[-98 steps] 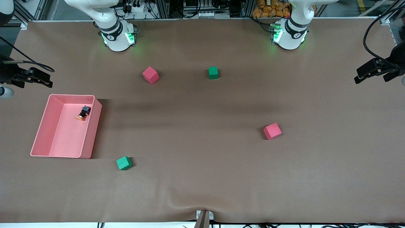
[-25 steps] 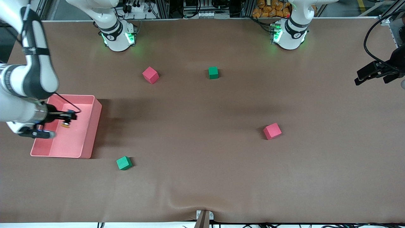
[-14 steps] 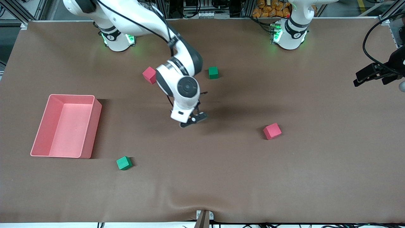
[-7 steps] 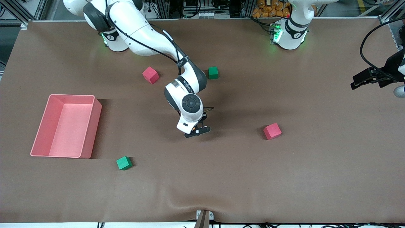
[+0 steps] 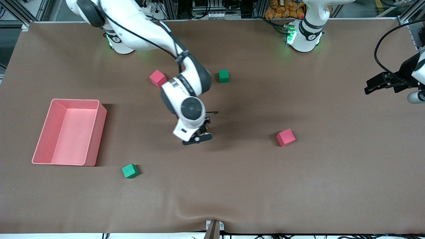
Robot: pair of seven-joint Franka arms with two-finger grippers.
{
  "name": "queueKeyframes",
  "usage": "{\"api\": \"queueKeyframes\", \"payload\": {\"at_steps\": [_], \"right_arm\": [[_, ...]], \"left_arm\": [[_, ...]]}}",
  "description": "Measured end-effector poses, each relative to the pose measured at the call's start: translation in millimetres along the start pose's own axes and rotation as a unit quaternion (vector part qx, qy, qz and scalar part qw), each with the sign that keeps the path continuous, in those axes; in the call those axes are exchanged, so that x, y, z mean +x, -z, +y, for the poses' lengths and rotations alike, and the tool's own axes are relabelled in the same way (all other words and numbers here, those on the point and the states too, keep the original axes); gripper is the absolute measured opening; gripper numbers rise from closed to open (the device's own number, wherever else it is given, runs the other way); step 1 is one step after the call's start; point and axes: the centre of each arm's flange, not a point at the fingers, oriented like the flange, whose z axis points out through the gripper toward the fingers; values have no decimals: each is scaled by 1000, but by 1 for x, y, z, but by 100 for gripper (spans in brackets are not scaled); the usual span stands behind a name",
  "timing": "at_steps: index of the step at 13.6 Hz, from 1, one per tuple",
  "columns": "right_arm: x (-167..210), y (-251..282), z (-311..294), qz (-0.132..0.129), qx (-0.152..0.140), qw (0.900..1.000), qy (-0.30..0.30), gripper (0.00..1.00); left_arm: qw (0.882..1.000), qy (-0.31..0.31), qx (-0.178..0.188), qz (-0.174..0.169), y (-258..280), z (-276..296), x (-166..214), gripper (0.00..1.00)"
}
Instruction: Place and upright button with both arms
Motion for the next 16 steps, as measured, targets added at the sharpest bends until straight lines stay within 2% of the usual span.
{"api": "queueKeyframes", "payload": {"at_steps": [2,4,7,11,14,16], "right_arm": [[2,55,77,-11,9,1000,-15,100],[-3,86,150,-22,12,999,-35,100],[-21,91,229,-39,0,998,-50,100],[-56,78,325,-69,15,995,-71,100],[-77,80,396,-67,29,993,-97,100],[-89,94,428,-52,35,993,-101,100]], "left_arm": [[1000,-13,1,-13,-14,16,6,100],[999,-24,2,-24,-31,35,14,100],[999,-12,-1,-31,-53,68,24,100],[999,23,6,-40,-83,142,35,100],[999,41,7,-34,-108,196,42,100],[998,50,6,-27,-130,234,41,100]]}}
